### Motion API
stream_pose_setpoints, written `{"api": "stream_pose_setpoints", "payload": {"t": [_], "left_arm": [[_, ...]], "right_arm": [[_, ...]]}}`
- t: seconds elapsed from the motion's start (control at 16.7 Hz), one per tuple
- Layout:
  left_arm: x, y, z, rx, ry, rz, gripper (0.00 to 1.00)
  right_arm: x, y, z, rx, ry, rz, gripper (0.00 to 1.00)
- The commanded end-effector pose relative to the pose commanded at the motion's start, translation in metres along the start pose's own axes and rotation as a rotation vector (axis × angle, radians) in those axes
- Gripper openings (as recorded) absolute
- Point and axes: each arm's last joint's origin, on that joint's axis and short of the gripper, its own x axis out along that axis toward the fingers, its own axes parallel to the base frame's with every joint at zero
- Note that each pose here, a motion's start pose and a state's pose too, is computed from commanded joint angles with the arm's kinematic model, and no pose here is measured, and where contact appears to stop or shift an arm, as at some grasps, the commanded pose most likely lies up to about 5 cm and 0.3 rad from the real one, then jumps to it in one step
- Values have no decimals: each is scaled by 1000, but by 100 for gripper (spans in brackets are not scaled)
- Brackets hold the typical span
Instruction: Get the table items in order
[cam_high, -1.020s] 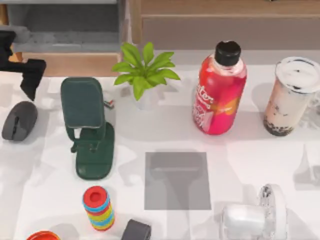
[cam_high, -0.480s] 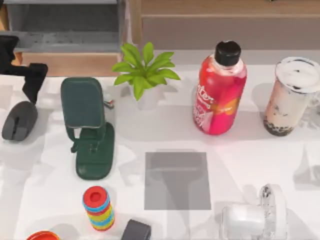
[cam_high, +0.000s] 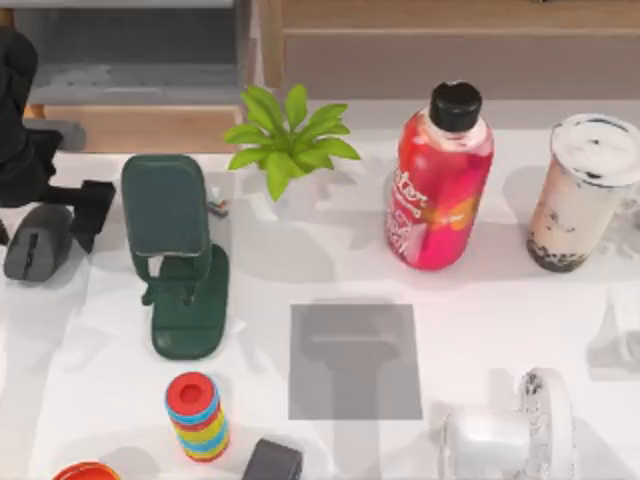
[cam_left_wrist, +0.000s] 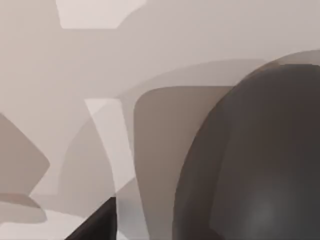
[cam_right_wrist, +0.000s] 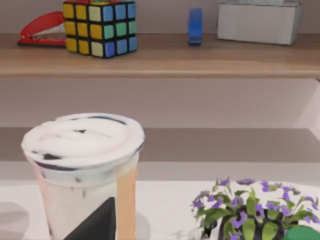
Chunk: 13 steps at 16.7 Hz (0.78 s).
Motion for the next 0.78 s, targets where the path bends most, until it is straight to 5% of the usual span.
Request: {"api": "stream_pose_setpoints", "payload": {"t": [0.3,0.78], "left_arm": [[7,0,-1,0,4,-1,100],[7,0,-1,0,4,-1,40]], "right_arm": [[0,0,0,0,0,0,100],[0,0,0,0,0,0,100]]}}
